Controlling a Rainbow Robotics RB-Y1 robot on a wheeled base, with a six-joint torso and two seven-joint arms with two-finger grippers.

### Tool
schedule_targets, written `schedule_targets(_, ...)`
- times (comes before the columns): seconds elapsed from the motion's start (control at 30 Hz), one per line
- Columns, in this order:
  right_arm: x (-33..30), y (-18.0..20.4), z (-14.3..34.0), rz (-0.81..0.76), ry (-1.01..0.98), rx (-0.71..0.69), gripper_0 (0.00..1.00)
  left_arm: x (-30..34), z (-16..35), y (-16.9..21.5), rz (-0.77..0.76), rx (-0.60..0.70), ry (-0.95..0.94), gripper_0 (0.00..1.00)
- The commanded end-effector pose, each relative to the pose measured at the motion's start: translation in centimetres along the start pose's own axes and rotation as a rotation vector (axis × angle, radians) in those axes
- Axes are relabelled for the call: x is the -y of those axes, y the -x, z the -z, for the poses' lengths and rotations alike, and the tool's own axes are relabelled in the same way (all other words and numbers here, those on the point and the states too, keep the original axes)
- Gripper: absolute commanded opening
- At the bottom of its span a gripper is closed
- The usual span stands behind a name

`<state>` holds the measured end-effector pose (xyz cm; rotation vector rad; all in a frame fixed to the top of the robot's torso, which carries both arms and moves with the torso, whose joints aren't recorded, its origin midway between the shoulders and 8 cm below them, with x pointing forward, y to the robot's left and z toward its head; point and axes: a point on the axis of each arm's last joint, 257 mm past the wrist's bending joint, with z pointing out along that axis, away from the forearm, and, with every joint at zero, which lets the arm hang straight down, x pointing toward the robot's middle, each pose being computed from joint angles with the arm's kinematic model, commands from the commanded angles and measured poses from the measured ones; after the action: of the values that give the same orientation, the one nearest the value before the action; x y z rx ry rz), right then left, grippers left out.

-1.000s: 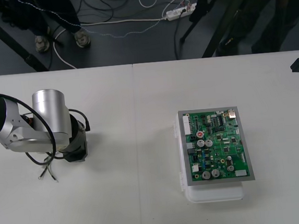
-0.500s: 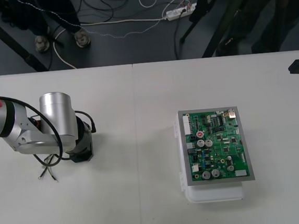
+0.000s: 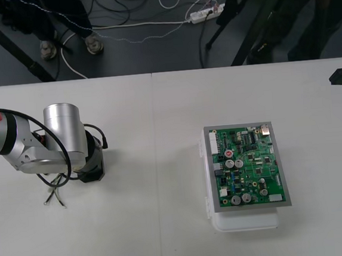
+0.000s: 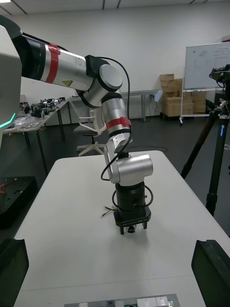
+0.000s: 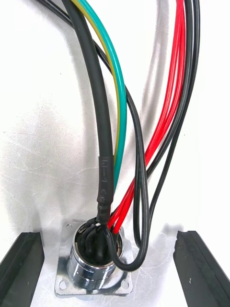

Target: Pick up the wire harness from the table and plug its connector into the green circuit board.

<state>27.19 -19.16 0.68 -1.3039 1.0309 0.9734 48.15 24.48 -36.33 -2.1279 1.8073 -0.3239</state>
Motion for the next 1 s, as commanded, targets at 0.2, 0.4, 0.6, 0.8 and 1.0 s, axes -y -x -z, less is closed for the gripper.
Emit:
schedule_targets(0.2, -0.4, 0.2, -0.6, 0.067, 0.040, -0.017, 1.00, 0.3, 0.2, -1.5, -0.073, -0.020, -0.009, 0.79)
schedule_targets(0.4, -0.5, 0.2, -0.7, 0.066, 0.044, -0.015, 1.00, 0.6, 0.2, -1.0, -0.069, -0.010, -0.012, 0.72)
schedule_targets(0.6, -0.4, 0.1, -0.7, 0.067, 0.043, -0.017, 1.00, 0.7, 0.2, -1.0, -0.066, -0.010, -0.014, 0.24)
schedule_targets(0.8, -0.5, 0.2, -0.7, 0.067, 0.044, -0.017, 1.00, 1.0, 0.2, -1.0, -0.065, -0.010, -0.022, 0.00)
schedule_targets(1.0, -0.5, 0.2, -0.7, 0.067, 0.044, -0.014, 1.00, 2.1, 0.6, -1.8, -0.025, -0.030, -0.039, 0.00)
